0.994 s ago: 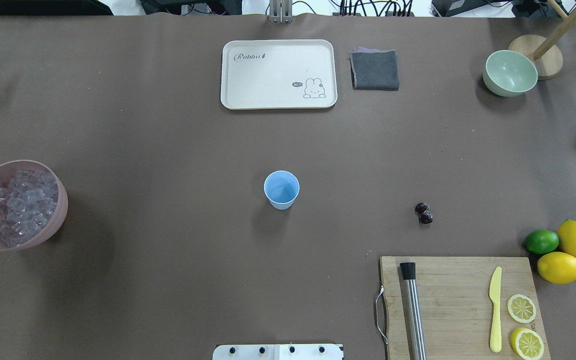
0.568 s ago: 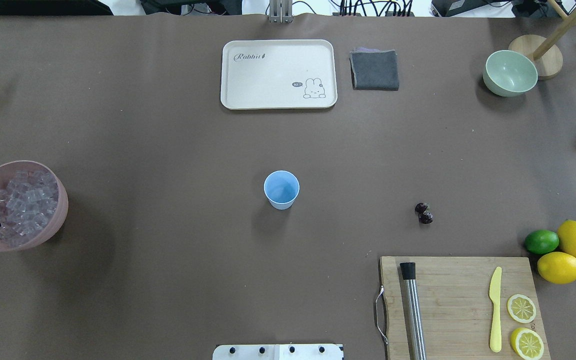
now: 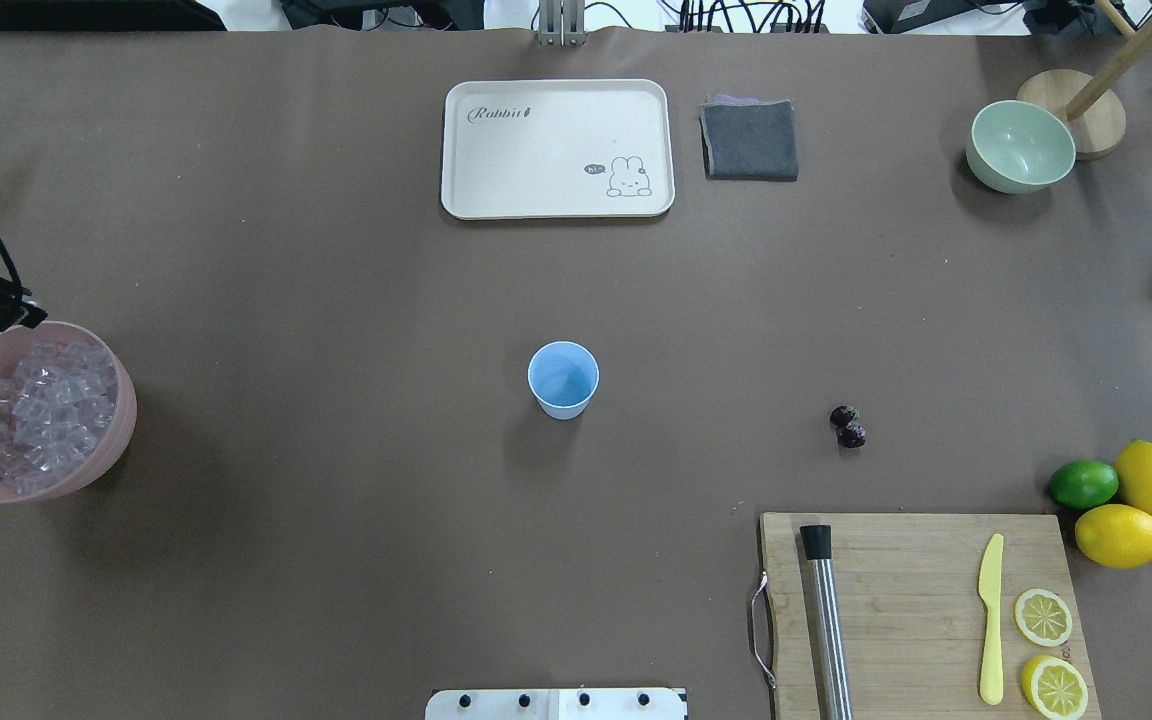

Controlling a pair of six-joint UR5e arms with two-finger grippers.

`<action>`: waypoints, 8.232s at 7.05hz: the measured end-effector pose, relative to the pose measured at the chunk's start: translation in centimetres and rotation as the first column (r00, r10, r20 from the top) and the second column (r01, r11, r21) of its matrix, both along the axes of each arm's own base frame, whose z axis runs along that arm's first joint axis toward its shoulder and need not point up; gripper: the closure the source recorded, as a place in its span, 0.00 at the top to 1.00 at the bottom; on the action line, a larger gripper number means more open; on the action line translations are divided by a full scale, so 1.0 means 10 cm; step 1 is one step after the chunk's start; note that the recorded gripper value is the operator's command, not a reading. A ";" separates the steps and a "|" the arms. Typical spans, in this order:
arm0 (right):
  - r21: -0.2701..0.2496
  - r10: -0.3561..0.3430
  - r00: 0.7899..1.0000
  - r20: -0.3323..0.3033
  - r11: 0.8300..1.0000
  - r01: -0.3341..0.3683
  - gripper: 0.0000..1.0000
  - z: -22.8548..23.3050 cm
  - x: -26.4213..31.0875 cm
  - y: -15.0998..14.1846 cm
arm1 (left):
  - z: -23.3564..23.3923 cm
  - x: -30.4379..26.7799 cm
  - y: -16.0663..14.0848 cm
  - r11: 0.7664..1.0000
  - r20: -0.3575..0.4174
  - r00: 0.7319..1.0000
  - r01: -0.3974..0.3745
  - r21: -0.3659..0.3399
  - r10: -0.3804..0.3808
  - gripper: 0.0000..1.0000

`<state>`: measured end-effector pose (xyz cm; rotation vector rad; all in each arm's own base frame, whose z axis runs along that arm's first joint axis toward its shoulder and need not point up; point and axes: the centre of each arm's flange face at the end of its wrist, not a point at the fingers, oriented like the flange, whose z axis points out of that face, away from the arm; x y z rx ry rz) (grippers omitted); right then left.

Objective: Put ice and cherries in cup
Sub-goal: 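Lift the ice cube and carry it over the light-blue cup, then open the left gripper to drop the ice cube into the cup, then move the left gripper back to the ice bowl, then lower the left gripper into the ice and grasp another cube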

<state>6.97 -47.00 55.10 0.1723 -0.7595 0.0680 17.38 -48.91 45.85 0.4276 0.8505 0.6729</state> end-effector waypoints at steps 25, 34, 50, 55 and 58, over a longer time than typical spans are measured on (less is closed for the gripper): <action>0.019 0.001 1.000 -0.002 1.000 -0.001 1.00 0.06 0.00 0.05 | -1.37 1.35 0.80 0.905 -0.149 0.935 0.256 -0.339 -0.321 0.98; 0.019 0.000 1.000 -0.002 1.000 0.000 1.00 0.07 0.00 0.05 | 0.94 0.27 1.08 0.970 -0.064 0.985 0.145 -0.196 -0.160 0.97; 0.019 0.000 1.000 -0.002 1.000 0.000 1.00 0.06 0.00 0.05 | 1.24 0.23 1.00 0.986 -0.054 0.996 0.064 -0.155 -0.073 0.50; 0.016 0.001 1.000 -0.002 1.000 -0.001 1.00 0.08 0.00 0.06 | 1.26 0.26 1.02 0.984 -0.052 0.996 0.064 -0.165 -0.073 0.50; 0.015 0.000 1.000 -0.002 1.000 0.000 1.00 0.09 0.00 0.07 | 1.27 0.28 1.03 0.984 -0.049 0.996 0.060 -0.171 -0.069 0.49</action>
